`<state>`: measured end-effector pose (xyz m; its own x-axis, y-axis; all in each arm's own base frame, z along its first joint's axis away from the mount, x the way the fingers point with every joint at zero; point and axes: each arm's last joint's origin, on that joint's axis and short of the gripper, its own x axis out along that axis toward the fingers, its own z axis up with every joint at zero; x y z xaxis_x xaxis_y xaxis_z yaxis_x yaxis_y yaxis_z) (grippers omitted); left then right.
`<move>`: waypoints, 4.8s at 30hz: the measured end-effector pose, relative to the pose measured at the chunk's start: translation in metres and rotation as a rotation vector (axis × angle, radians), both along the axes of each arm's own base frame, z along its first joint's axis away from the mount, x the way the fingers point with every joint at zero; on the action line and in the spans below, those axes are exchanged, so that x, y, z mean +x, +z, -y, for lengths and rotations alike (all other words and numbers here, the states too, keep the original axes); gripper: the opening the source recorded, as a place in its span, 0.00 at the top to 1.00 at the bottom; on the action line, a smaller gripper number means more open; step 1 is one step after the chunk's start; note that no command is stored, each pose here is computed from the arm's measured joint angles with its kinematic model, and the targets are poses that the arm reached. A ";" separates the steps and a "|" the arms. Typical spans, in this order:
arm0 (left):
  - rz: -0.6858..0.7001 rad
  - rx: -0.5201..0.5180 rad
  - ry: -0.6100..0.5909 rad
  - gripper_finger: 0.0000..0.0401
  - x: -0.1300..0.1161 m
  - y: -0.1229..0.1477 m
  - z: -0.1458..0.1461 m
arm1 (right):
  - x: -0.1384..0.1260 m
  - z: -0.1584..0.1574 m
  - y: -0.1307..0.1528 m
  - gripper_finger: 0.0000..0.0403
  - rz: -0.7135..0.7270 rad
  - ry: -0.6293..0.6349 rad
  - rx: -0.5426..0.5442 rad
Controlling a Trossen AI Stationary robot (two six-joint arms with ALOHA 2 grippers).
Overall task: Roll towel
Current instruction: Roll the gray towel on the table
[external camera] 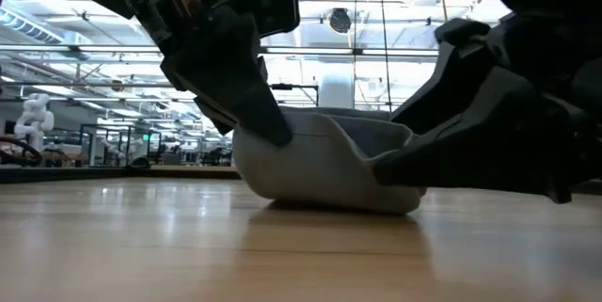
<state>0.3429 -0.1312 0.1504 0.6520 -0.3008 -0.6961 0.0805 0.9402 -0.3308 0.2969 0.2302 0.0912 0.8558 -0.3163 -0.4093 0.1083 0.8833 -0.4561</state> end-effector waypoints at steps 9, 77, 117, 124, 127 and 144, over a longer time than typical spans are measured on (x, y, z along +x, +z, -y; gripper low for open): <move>-0.061 0.007 0.009 0.98 -0.007 -0.008 -0.003 | 0.006 0.005 0.001 0.96 0.006 -0.001 0.067; 0.145 0.124 -0.042 0.98 -0.027 -0.006 0.043 | 0.005 0.002 0.036 0.96 0.041 -0.110 0.841; -0.045 -0.322 -0.078 0.96 0.017 -0.038 -0.054 | -0.010 -0.047 0.027 0.53 0.138 0.146 0.101; -0.045 -0.317 -0.075 0.96 0.016 -0.038 -0.053 | -0.001 -0.024 0.015 0.51 0.085 0.047 0.166; -0.047 -0.317 -0.080 0.96 0.016 -0.038 -0.051 | 0.003 -0.013 0.006 0.51 0.064 -0.013 0.223; -0.004 -0.234 -0.074 0.91 0.017 -0.038 -0.053 | 0.002 -0.008 -0.028 0.51 0.055 -0.147 0.371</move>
